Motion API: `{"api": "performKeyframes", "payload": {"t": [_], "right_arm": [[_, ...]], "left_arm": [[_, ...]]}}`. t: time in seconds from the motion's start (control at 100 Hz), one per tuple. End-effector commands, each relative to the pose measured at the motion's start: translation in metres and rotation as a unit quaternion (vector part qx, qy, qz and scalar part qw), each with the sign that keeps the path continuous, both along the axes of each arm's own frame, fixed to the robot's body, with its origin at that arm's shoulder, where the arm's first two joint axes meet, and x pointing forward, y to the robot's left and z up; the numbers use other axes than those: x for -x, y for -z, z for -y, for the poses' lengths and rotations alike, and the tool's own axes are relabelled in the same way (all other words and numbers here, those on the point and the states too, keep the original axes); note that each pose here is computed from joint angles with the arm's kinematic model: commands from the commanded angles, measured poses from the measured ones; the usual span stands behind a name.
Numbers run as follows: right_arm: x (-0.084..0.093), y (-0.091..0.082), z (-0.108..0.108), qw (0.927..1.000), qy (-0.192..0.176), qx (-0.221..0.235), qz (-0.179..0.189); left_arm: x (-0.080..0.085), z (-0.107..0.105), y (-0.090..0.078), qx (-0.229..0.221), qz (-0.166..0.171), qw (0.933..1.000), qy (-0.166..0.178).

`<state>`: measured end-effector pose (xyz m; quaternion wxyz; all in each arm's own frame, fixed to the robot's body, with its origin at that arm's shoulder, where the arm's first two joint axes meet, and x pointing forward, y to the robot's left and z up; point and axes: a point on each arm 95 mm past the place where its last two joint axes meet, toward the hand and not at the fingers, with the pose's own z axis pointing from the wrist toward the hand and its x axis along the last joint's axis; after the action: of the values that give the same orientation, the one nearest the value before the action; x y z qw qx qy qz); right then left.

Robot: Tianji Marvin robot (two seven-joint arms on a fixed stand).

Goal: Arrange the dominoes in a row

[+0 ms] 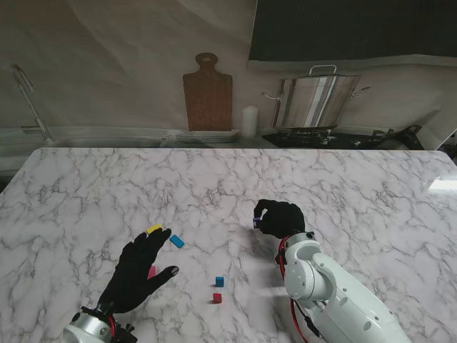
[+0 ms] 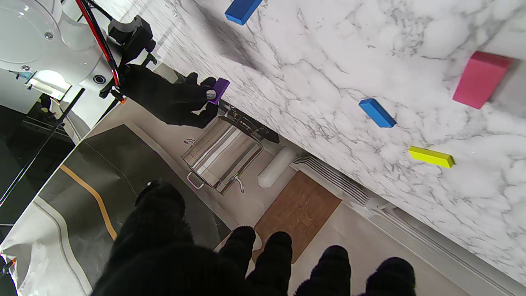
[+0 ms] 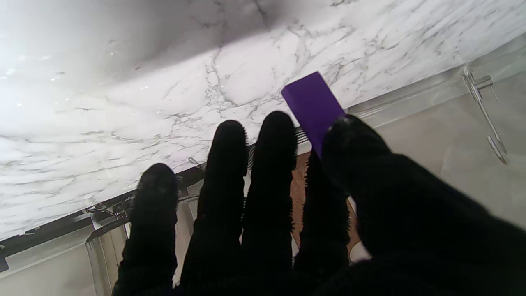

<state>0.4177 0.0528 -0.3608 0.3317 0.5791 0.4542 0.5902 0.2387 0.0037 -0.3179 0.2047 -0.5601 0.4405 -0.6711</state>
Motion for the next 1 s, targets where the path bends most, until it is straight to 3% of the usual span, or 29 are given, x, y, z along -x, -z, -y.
{"api": "performKeyframes", "payload": {"t": [0.0,0.25,0.66,0.99], "right_arm": [[0.008,0.001,-0.009,0.9998,0.002,-0.017,-0.009],[0.024,0.003,-0.027,0.9982,0.015,-0.057,-0.002],[0.060,0.024,-0.064,0.9971,-0.022,-0.072,-0.014],[0.071,0.042,-0.072,0.9956,-0.045,-0.076,-0.030]], "left_arm": [[0.002,0.002,0.003,0.001,-0.008,1.0000,0.006],[0.002,0.004,0.005,0.003,-0.009,0.9999,0.007],[0.003,0.003,0.006,0.002,-0.010,0.9999,0.005],[0.004,0.002,0.005,0.001,-0.009,0.9999,0.004]]}}
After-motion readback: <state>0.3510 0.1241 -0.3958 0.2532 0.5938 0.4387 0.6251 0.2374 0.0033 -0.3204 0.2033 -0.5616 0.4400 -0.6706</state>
